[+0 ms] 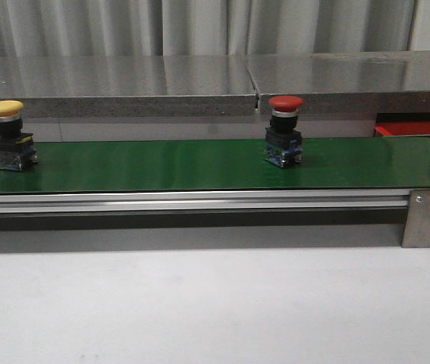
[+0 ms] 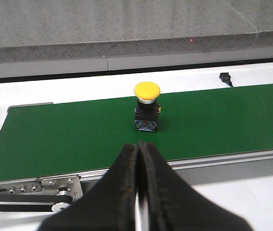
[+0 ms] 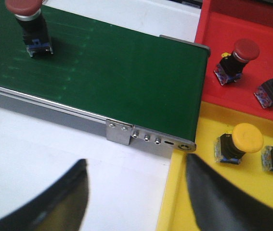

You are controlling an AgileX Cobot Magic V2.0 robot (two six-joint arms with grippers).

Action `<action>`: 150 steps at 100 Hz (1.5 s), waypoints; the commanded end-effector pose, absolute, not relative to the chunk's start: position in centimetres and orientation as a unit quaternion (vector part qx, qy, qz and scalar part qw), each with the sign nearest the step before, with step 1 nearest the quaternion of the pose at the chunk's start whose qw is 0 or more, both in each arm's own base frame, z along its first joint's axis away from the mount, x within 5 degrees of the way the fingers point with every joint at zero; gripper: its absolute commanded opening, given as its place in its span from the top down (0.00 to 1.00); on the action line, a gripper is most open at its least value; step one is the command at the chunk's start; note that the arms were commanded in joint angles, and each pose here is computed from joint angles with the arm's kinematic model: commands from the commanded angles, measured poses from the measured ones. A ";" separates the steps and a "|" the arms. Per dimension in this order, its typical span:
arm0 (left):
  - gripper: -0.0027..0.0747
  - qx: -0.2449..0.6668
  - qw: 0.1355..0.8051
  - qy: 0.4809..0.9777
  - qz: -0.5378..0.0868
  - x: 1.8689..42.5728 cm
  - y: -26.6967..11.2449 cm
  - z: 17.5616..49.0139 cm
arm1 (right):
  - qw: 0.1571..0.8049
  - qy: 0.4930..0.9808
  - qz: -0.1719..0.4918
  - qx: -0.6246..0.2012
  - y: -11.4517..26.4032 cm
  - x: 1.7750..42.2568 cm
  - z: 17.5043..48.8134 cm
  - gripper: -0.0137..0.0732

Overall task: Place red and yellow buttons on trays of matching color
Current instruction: 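Lower the right gripper onto the red button at the belt end and grasp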

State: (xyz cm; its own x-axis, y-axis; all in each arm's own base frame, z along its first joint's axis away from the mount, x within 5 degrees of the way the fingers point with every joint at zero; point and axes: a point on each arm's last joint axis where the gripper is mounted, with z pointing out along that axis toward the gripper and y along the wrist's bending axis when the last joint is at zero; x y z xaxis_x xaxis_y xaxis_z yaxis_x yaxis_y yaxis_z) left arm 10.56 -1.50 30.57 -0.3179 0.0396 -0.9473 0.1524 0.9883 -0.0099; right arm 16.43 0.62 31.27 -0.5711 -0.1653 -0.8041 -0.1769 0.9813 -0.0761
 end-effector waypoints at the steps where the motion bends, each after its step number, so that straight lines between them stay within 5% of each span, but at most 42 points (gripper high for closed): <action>1: 0.99 0.051 0.623 0.779 -0.053 10.7 -1.5 32.1 | 0.492 0.866 0.009 -0.088 0.7 16.7 32.7 0.10; 27: 0.99 0.051 0.623 0.779 -0.053 10.7 -1.5 32.1 | 0.475 0.876 0.017 -0.084 0.7 18.5 32.5 0.09; 77: 0.99 0.051 0.623 0.779 -0.053 10.7 -1.5 32.1 | 0.394 0.906 0.044 -0.146 3.4 30.0 32.0 0.09; 130: 0.99 0.051 0.623 0.779 -0.053 10.7 -1.5 32.1 | 0.343 0.921 0.061 -0.175 6.0 36.5 29.1 0.09; 140: 0.99 0.051 0.623 0.779 -0.053 10.7 -1.5 32.1 | 0.344 0.920 0.060 -0.175 6.1 37.5 28.9 0.15; 150: 0.99 0.051 0.623 0.779 -0.053 10.7 -1.5 32.1 | 0.346 0.920 0.060 -0.176 6.2 38.2 28.8 0.32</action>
